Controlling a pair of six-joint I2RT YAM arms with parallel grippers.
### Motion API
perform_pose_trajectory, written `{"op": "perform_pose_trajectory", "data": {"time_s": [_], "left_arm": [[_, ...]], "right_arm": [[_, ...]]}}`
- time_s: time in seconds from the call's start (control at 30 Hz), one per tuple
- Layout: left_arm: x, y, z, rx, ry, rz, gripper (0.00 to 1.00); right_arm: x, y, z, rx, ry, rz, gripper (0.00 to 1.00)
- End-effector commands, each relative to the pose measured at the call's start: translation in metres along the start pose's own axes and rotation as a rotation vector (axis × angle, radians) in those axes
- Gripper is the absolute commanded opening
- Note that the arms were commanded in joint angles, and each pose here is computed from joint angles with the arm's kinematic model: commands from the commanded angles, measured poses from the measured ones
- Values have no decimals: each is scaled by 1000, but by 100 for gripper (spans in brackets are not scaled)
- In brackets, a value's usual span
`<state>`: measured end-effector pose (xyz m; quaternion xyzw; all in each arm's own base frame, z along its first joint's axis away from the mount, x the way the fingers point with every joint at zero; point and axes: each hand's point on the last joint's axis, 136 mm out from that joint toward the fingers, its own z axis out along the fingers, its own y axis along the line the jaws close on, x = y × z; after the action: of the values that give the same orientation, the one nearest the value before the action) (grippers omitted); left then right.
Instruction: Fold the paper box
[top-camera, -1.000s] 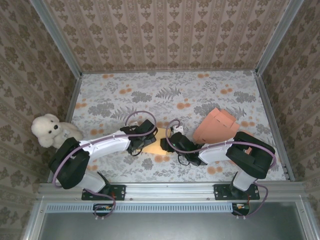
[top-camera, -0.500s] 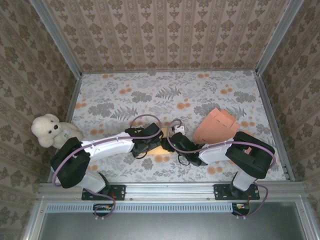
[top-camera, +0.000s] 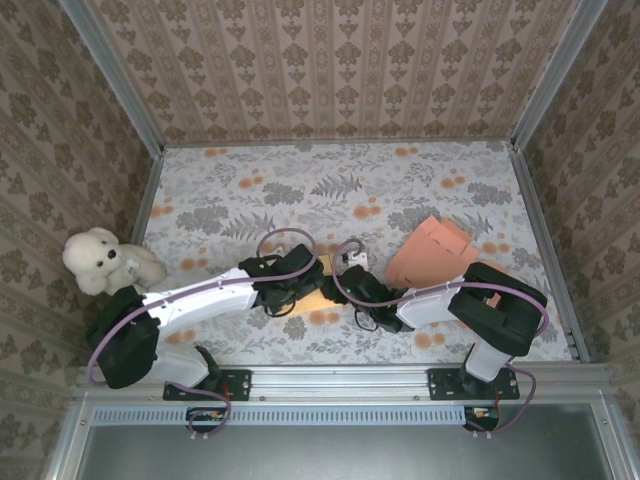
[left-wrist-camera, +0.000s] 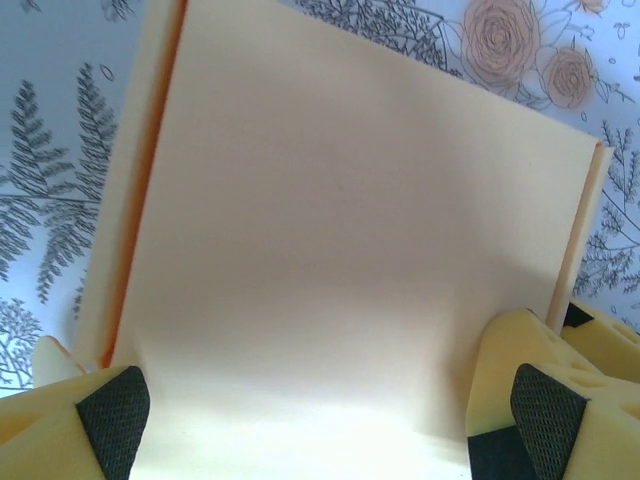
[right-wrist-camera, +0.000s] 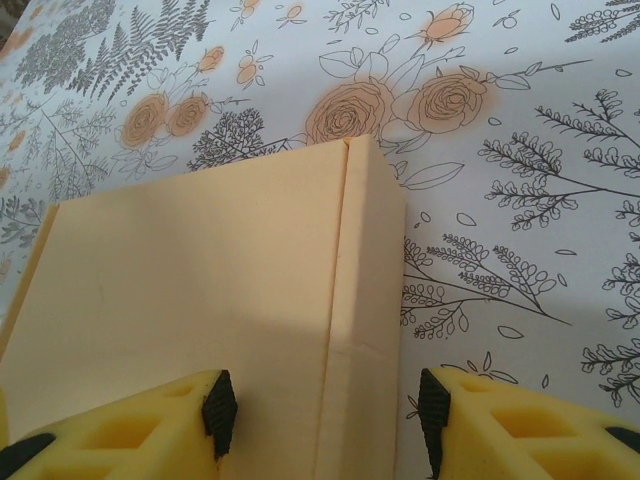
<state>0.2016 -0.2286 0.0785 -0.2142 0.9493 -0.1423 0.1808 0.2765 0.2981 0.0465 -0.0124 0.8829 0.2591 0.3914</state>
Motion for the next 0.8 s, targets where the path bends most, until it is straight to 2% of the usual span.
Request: {"op": "perform_pose_trajectory", "data": {"time_s": [0.0,0.23,0.4,0.57,0.67,0.77], "left_arm": [[-12,29,-3,-70,-68,3,98],[-23,73,8,-94,-68,-113,100],[-15,65,13,-49,-33,-186,100],[-18,52,5,-7,-59,-235,100],[-19,53,3,-18,-82,-272,100],[-10,59,11,-43,-47,-327,100]], "right_arm": [[27,-16,0,45,85,-24,55],[26,-17,-1,51,84,-34,55],[25,-16,0,56,83,-36,55],[26,-17,1,58,88,-39,55],[27,-17,2,57,89,-39,55],[26,-17,2,55,87,-41,55]]}}
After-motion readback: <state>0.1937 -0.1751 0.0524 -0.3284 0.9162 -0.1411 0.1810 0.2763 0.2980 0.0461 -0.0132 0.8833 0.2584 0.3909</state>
